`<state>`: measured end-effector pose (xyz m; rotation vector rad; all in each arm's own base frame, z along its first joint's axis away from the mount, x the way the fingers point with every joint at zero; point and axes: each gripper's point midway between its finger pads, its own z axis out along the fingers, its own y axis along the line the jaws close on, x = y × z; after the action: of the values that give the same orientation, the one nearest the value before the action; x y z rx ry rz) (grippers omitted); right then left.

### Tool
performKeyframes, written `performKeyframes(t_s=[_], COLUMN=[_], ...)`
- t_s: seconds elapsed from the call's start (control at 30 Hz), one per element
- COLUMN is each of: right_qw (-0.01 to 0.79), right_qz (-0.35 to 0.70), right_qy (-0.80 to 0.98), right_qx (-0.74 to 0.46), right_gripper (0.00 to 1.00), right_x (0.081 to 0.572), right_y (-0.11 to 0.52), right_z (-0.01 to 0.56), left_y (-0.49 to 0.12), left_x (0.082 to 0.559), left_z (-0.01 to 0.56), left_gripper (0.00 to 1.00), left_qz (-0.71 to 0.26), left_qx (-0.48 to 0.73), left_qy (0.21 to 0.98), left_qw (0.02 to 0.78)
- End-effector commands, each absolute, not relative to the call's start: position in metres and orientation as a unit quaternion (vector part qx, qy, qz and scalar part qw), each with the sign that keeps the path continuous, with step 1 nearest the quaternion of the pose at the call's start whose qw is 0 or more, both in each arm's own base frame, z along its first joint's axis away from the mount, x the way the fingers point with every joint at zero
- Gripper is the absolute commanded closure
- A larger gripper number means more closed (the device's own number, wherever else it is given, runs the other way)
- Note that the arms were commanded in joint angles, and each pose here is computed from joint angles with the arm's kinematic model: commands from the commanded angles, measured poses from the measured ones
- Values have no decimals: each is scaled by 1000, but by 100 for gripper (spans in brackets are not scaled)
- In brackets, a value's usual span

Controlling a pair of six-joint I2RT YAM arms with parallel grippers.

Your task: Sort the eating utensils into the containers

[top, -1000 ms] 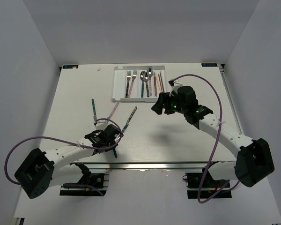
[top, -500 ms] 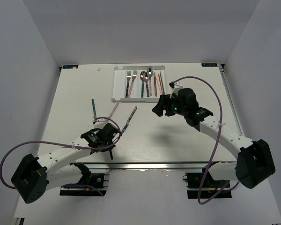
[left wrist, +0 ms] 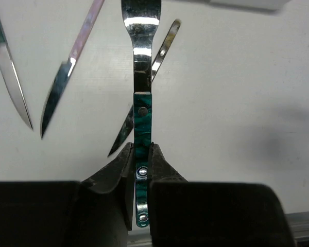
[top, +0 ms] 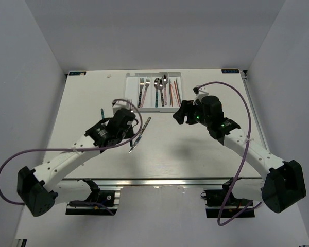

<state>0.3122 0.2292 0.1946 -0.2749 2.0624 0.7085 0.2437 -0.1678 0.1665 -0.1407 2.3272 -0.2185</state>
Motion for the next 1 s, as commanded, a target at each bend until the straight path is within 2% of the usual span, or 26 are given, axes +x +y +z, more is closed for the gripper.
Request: performKeyframes(t_s=[0.0,0.1,0.17,0.23,0.33,0.4,0.7,0.97], right_qw=[476,477,480,477,482,485,481,488], right_qz=[271,262,258,267,280,284,291,301], right_qy=[832,836,836,835,827,824,822,814], right_qx=[-89,-76,-67,-68,-69,-71,-84,-91], right_gripper=[25,24,24,23,23,23,23,23], right_x=[321,323,322,316,309,305,296,291], right_y=[215,207,201,202,201,201,201,202], right_z=[204,202,204,203,208,210,211,218], left_y=[-219,-254,-253,-255,-253,-254,-247,-239], left_x=[311,366,403,453,505,535,592,602], left_z=[231,253,253,247,231,220,159,119], left_gripper=[100,100,100,100,100,100,100,100], left_qz=[-105,-84,-48,-26,12,4,-38,-52], left_qx=[37,115,140,137,142,132,95,76], left_qy=[865,849,850,859,861,863,865,877], left_qw=[489,509,506,492,488,488,492,472])
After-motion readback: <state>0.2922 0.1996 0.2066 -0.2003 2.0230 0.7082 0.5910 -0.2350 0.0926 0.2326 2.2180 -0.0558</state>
